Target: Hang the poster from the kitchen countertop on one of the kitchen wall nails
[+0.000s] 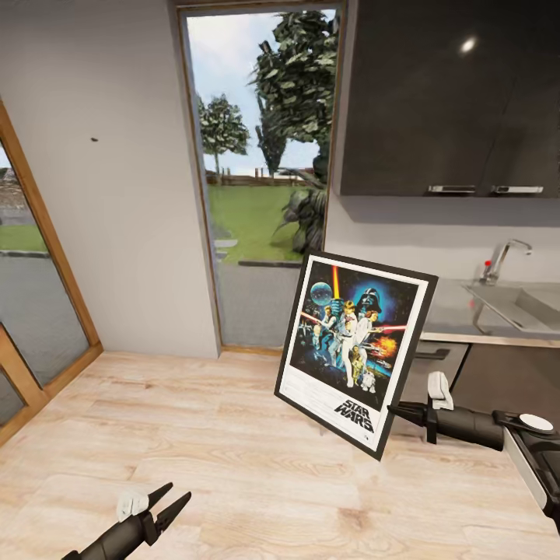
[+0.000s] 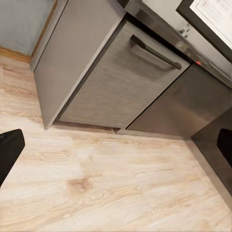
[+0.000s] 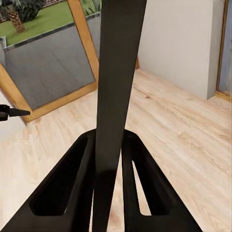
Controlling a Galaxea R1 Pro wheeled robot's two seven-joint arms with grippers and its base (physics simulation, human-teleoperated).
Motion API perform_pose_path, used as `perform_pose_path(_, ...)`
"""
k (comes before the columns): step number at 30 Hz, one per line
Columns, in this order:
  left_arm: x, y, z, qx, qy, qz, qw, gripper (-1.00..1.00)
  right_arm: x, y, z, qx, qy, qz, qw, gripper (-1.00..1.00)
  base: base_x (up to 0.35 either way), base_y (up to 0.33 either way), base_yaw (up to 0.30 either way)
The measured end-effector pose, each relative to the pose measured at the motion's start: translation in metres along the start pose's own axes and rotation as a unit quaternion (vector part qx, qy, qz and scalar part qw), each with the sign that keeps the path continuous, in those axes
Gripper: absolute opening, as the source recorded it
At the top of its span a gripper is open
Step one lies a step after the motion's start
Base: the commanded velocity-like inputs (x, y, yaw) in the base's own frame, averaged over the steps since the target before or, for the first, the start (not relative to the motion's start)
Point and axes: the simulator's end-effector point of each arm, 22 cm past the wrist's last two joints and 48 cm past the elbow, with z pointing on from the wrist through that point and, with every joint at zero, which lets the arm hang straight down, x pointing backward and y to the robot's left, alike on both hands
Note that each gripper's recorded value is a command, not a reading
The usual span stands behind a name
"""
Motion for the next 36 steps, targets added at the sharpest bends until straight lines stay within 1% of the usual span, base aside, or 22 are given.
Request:
perform_pose_path(5, -0.0018, -0.0008, 0.0, 0.001, -0.001, 0.001, 1.0, 1.0, -0.002, 0.0009, -0.0008, 0.0, -0.001, -0.002, 1.0, -1.0, 0.029, 0.04, 0.0)
perform_pose_path(10, -0.0023, -0.0014, 0.0003, 0.001, -0.002, 0.001, 1.0, 1.0, -0.0026, 0.0015, -0.0008, 0.0, -0.001, -0.002, 1.0, -1.0, 0.112, 0.189, 0.052)
perform_pose_path(33, -0.0023, -0.0012, -0.0001, 0.001, -0.002, 0.001, 1.0, 1.0, -0.0032, 0.0021, 0.0001, -0.001, 0.0, -0.005, 1.0, -1.0, 0.14, 0.27, 0.278)
perform_pose_path(36, -0.0024, -0.0012, 0.0, 0.001, -0.002, 0.001, 1.0, 1.0, -0.0033, 0.002, -0.0002, 0.0, 0.0, -0.005, 1.0, -1.0, 0.122, 0.28, 0.167)
